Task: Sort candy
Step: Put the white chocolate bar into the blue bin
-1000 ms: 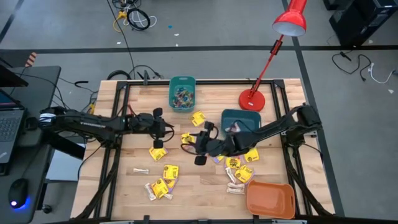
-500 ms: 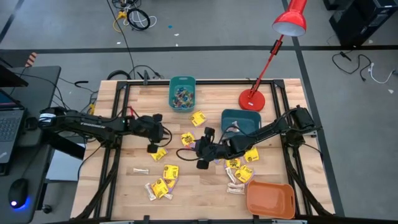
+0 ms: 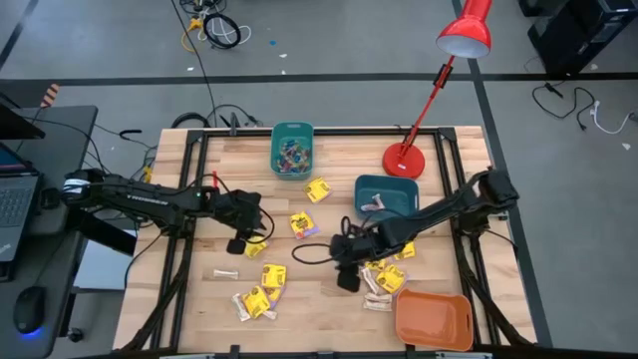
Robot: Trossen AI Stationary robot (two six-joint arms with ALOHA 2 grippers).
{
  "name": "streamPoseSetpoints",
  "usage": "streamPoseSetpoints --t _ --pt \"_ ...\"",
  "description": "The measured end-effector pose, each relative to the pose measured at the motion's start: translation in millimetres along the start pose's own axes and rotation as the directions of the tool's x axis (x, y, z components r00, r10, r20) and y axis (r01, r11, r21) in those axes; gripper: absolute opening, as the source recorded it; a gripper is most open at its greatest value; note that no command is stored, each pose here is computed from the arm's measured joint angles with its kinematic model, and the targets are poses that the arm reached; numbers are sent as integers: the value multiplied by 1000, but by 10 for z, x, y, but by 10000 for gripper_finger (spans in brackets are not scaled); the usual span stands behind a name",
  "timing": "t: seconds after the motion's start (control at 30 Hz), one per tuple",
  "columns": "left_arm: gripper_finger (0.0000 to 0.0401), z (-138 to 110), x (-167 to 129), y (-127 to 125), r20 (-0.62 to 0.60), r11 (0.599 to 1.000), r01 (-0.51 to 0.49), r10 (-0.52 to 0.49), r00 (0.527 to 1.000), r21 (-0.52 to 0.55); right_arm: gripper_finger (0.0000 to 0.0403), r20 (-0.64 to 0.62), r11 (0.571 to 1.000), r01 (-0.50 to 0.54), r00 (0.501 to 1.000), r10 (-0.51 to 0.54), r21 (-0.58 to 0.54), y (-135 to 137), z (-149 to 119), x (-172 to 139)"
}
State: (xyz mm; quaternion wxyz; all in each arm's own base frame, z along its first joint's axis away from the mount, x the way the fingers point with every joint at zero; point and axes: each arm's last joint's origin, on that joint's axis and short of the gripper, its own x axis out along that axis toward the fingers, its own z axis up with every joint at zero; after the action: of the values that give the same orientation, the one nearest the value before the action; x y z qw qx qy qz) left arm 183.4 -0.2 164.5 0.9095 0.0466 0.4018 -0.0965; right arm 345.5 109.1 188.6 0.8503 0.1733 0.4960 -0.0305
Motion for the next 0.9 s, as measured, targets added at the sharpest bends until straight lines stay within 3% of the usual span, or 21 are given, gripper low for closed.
streamPoseSetpoints --t 0.17,0.27,0.4,0.53,0.9 --pt "97 11 0 12 8 999 -34 35 999 -33 137 -203 976 -33 976 78 217 33 -173 -303" --pt "97 31 0 17 28 998 -44 45 999 -46 137 -288 918 16 952 107 396 29 -243 -415" --pt "97 55 -2 23 50 996 -51 55 997 -74 137 -324 841 85 939 111 534 27 -278 -434" --pt "97 52 -2 25 47 993 -56 61 997 -108 137 -338 808 128 936 92 575 52 -310 -336" --pt "97 47 2 -4 38 987 -43 50 998 -152 137 -405 825 206 914 30 526 91 -441 -34"
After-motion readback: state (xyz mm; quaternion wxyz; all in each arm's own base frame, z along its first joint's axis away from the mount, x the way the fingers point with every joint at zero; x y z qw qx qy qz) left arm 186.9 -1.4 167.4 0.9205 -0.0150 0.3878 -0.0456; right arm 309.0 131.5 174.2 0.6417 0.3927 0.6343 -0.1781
